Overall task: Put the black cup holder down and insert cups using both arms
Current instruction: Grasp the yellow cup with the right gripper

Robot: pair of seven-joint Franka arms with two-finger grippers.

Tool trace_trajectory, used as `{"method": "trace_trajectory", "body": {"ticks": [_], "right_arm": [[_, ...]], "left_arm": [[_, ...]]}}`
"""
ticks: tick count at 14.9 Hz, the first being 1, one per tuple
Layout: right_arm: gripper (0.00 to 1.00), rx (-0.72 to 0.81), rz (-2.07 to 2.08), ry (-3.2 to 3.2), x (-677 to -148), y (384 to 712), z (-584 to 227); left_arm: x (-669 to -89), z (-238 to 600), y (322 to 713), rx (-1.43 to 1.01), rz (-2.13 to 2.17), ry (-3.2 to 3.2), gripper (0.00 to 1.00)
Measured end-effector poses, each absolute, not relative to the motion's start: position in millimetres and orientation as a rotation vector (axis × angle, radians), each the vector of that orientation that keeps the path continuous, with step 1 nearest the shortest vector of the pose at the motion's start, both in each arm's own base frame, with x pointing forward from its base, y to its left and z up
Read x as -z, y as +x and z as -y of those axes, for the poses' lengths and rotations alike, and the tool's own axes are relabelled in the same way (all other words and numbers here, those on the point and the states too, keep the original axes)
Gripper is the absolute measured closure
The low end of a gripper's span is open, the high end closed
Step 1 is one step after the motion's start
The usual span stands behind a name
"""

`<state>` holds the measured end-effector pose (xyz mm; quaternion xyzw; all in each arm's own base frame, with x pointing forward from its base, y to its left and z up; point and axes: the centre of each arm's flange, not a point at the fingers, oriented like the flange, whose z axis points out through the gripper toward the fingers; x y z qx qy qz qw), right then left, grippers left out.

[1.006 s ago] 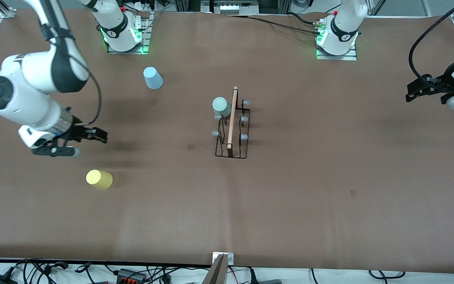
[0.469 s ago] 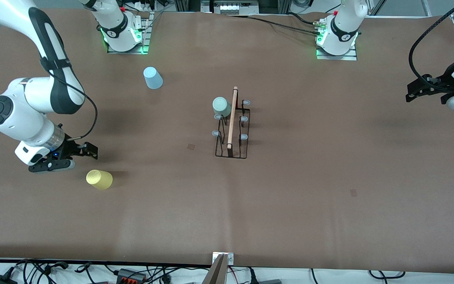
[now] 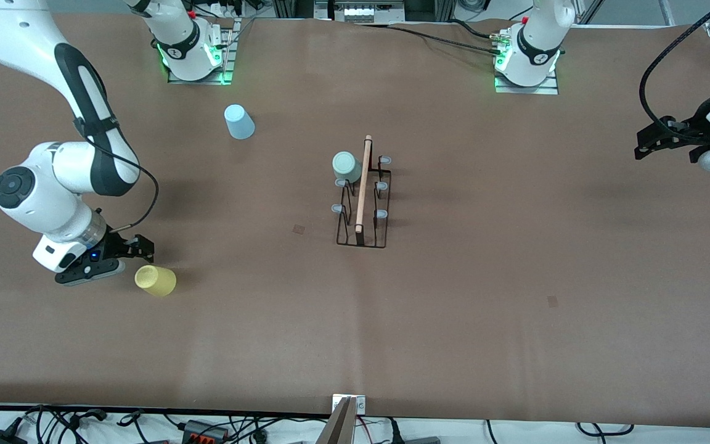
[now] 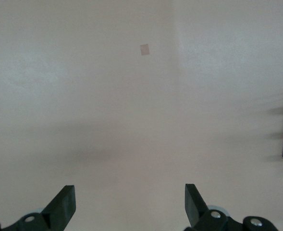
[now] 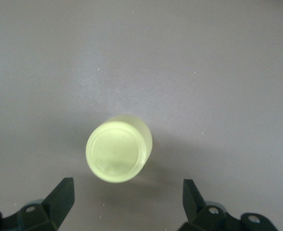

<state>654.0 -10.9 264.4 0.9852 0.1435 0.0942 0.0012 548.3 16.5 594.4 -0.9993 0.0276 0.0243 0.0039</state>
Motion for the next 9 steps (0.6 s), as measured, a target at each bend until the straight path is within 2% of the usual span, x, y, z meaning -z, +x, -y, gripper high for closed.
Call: {"method": "trace_trajectory", "body": {"ticks": [9], "right_arm": [[0.00, -0.343, -0.475, 3.086, -244, 669, 3]], "left_arm": [[-604, -17, 551, -0.064, -0.085, -3.132, 0.00]]}}
